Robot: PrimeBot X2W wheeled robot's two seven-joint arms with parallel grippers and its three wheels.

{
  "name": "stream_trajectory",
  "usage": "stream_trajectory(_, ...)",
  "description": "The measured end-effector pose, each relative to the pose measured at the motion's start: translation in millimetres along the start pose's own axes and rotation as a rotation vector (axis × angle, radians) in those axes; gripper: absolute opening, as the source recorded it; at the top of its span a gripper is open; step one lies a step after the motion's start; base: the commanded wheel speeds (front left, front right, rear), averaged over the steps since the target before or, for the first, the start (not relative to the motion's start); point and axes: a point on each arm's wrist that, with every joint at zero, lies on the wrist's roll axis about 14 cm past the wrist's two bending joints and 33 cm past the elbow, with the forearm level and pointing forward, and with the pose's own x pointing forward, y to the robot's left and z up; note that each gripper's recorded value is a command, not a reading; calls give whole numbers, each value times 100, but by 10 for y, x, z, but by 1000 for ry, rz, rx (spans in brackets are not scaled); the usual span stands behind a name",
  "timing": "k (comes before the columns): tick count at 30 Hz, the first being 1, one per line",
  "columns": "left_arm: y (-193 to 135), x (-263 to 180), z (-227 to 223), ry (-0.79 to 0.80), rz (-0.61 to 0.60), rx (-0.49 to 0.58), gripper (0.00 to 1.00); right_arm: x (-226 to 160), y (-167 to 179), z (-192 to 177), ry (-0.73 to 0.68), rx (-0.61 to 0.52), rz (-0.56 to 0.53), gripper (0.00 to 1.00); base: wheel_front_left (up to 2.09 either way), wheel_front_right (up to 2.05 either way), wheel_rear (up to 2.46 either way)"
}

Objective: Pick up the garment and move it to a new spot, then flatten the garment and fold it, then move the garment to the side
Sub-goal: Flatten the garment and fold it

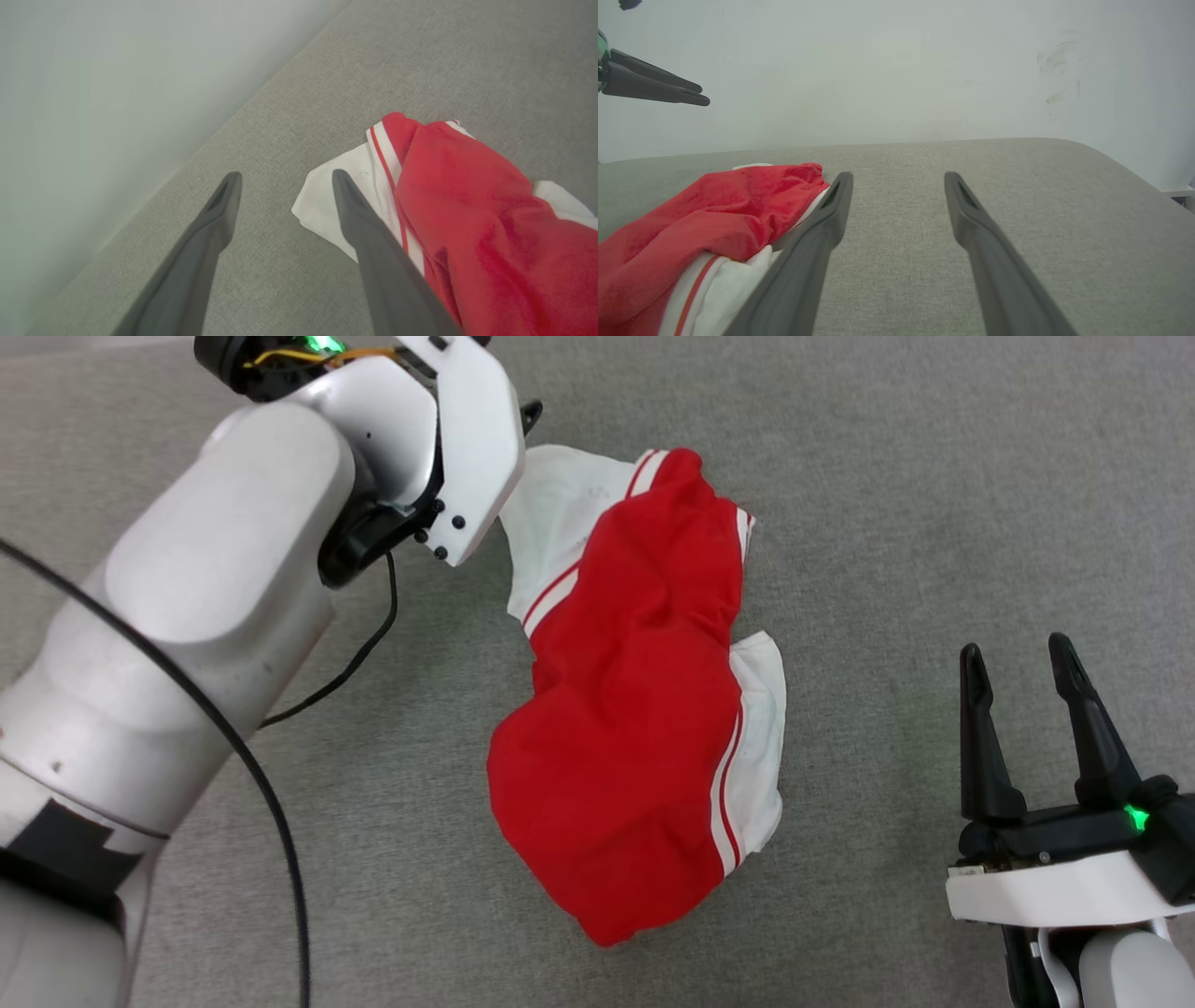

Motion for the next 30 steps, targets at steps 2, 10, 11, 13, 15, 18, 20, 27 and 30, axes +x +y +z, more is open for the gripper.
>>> stream_trajectory(2,-73,83,-113,88,-46,9,100,25,-18,-35,7,2,-5,100,0,0,0)
stream_trajectory(10,-408,271,-631,385,-210,87,100,69,-106,-166,38,-2,-28,100,0,0,0)
stream_trajectory(11,-436,281,-713,422,-222,109,100,73,-119,-182,42,-4,-31,100,0,0,0)
stream_trajectory(13,-479,297,-864,481,-244,130,100,102,-134,-195,43,-8,-34,100,0,0,0)
stream_trajectory(15,-520,312,-970,521,-263,142,100,115,-149,-214,46,-10,-37,100,0,0,0)
stream_trajectory(18,-554,311,-1107,572,-278,164,100,121,-170,-250,55,-12,-42,100,0,0,0)
stream_trajectory(20,-617,302,-1194,599,-285,206,100,148,-175,-247,52,-13,-42,100,0,0,0)
stream_trajectory(27,-693,277,-1262,600,-303,219,0,163,-163,-271,55,-6,-39,100,0,0,0)
stream_trajectory(30,-715,263,-1219,563,-305,216,0,168,-126,-251,49,0,-29,100,0,0,0)
